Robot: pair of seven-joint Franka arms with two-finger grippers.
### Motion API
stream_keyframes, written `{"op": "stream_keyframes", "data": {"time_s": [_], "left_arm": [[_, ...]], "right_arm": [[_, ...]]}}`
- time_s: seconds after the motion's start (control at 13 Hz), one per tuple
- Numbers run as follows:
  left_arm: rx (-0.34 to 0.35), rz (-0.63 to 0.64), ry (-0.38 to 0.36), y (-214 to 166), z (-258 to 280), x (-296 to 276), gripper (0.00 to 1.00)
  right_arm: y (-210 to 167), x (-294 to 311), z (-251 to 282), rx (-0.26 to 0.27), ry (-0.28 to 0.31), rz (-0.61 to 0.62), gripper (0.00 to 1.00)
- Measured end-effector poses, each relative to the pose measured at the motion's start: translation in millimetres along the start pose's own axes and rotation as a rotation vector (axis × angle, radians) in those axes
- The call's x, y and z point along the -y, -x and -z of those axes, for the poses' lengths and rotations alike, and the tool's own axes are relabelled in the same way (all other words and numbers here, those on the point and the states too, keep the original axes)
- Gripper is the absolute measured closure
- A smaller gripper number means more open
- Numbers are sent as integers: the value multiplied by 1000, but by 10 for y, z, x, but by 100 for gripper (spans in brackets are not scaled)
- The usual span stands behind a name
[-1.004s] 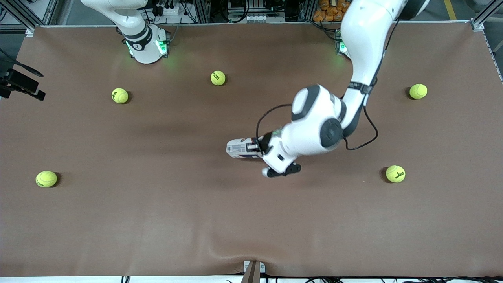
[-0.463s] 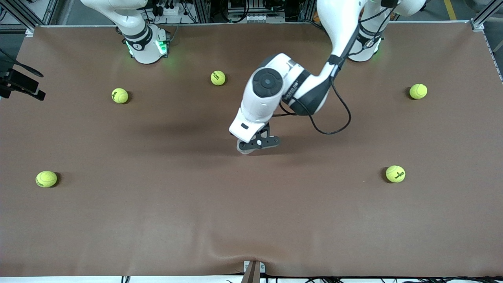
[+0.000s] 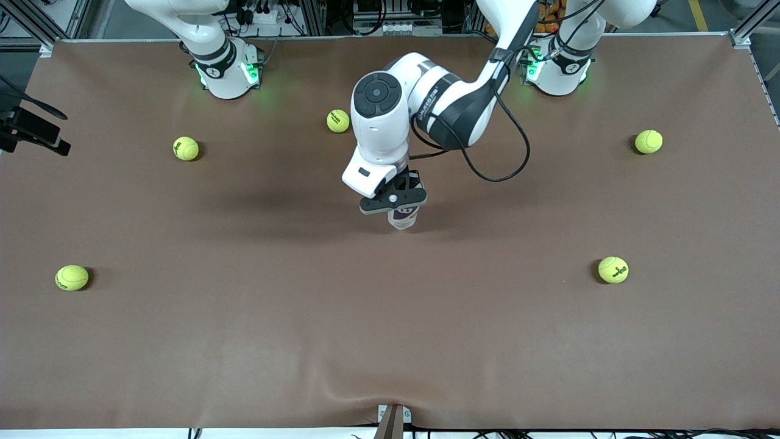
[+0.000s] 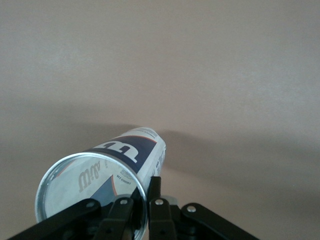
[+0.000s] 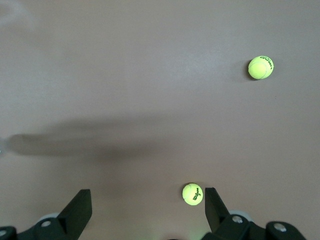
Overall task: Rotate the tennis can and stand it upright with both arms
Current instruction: 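Lower the upright can onto the table with the left gripper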
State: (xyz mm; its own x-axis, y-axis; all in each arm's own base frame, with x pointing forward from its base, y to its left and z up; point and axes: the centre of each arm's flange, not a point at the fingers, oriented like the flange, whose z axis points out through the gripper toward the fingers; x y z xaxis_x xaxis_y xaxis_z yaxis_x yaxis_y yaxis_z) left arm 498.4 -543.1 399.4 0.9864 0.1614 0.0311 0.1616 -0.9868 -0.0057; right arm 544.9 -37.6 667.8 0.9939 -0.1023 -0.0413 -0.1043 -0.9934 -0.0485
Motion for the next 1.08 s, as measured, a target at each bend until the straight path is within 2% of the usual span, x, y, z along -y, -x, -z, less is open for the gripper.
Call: {"op": "stream_keyframes", "data": {"time_s": [1.08], "left_arm": [[-14,2,-19,178,-506,-226,95]], "right_arm": [[0,7,-2,0,0,1,0]]}}
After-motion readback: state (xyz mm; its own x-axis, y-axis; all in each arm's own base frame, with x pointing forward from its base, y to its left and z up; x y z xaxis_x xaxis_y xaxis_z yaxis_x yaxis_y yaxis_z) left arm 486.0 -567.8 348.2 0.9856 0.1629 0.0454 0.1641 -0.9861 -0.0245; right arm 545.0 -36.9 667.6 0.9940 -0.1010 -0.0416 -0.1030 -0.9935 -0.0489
